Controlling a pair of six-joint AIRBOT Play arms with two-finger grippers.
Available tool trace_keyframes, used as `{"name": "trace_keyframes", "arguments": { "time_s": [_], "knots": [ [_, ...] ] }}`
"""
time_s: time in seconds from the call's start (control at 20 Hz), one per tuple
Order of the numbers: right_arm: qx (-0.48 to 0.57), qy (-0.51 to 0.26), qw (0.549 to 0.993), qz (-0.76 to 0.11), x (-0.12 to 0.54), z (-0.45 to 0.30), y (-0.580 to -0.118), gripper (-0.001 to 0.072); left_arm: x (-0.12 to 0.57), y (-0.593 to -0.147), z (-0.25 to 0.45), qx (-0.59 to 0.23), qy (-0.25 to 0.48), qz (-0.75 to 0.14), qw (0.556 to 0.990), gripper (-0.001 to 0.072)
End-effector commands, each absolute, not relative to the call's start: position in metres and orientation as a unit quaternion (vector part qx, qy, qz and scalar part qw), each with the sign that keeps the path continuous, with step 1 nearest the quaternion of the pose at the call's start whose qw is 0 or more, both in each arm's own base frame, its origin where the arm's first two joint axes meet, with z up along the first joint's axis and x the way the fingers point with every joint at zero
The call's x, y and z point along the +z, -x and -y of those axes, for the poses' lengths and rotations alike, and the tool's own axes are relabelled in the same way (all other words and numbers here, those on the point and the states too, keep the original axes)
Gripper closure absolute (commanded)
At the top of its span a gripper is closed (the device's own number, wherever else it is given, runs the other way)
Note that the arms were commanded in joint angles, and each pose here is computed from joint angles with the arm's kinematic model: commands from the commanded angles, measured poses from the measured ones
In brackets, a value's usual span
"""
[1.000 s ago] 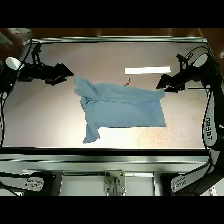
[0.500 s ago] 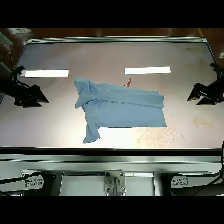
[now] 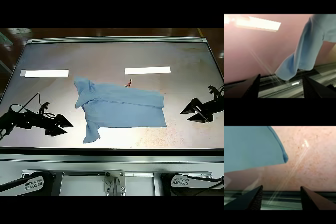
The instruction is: Fold the shirts.
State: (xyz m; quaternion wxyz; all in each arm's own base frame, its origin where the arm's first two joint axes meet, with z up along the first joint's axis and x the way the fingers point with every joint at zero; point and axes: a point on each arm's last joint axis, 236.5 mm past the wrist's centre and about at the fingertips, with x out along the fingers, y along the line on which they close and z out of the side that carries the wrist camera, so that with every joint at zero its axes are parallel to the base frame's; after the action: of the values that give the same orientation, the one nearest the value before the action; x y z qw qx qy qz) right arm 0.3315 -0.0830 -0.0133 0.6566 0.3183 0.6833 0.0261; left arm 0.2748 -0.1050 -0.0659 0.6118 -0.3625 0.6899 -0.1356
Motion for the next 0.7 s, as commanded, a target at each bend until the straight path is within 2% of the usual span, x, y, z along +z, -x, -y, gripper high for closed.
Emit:
{"name": "trace_keyframes", "arguments": {
  "time_s": [0.0,0.25,0.35,0.6,0.65],
  "knots": [
    [0.022,-0.335,0.670,-0.662,-0.018,0.083,-0.342,0.0134,-0.085,-0.271,0.146,-0.158,0.373,-0.686,0.605,0.0095],
    [0.015,-0.330,0.684,-0.651,-0.020,0.089,-0.349,0.0134,-0.106,-0.265,0.184,-0.169,0.358,-0.702,0.593,0.0103],
    [0.006,-0.321,0.683,-0.656,-0.025,0.092,-0.346,0.0022,-0.106,-0.266,0.196,-0.189,0.367,-0.697,0.587,0.0106],
    [0.015,-0.347,0.647,-0.678,-0.074,0.065,-0.321,0.0022,-0.105,-0.273,0.208,-0.198,0.401,-0.686,0.573,0.0139],
    [0.020,-0.361,0.641,-0.677,-0.082,0.059,-0.321,0.0022,-0.105,-0.273,0.208,-0.198,0.401,-0.687,0.573,0.0357]
  ]
}}
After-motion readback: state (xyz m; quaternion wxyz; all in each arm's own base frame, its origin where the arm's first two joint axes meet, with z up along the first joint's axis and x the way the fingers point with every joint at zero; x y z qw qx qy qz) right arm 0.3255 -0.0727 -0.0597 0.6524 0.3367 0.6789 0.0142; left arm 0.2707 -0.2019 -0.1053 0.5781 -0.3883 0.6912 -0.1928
